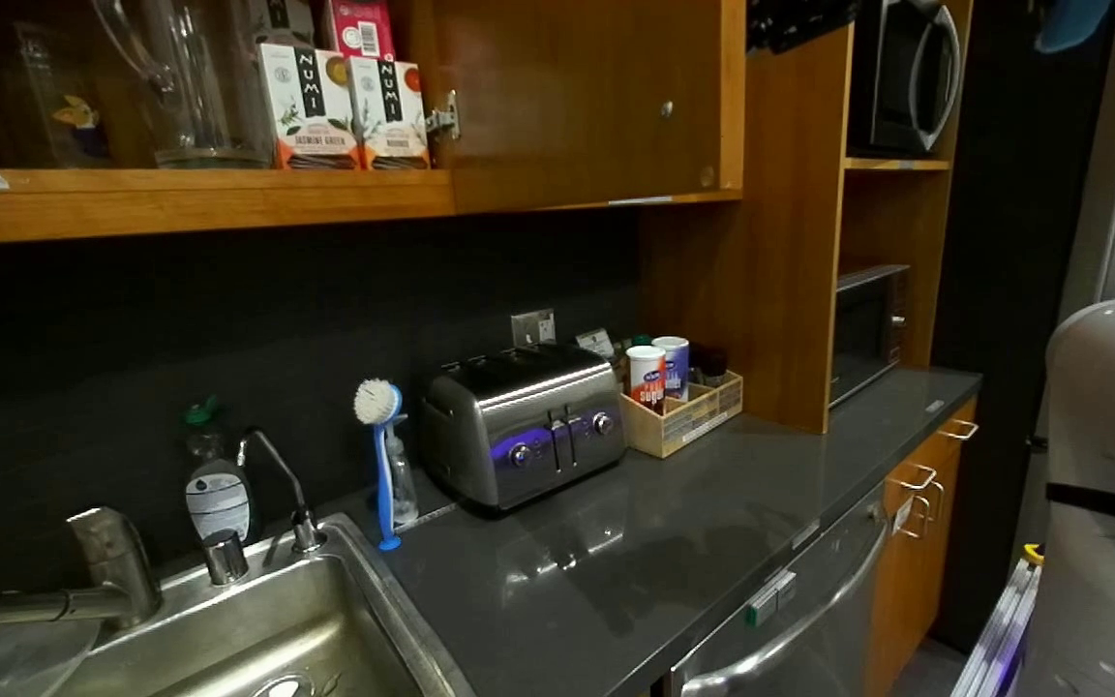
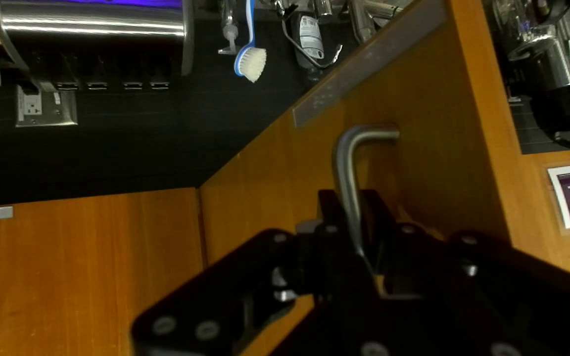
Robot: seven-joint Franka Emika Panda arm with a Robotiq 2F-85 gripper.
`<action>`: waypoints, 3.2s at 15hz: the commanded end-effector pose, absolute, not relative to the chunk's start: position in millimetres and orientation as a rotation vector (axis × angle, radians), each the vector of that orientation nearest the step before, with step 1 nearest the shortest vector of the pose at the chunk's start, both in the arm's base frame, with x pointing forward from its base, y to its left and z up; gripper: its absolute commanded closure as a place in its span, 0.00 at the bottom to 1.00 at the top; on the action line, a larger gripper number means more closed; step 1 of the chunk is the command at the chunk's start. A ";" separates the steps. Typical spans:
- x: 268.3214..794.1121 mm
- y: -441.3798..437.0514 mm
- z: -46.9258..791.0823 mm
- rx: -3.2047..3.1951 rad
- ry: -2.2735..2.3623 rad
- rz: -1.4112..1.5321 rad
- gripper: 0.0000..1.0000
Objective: Open the right door of the cabinet above the sink.
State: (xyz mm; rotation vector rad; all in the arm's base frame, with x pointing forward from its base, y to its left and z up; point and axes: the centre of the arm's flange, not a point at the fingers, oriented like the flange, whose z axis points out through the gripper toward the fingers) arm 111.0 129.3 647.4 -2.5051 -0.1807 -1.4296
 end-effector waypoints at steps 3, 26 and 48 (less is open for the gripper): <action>162.8 63.9 634.1 -2.540 -0.029 -1.500 0.96; 178.1 10.2 628.7 -2.486 -0.302 -1.307 0.96; 111.8 35.2 663.5 -2.417 -0.516 -1.296 0.00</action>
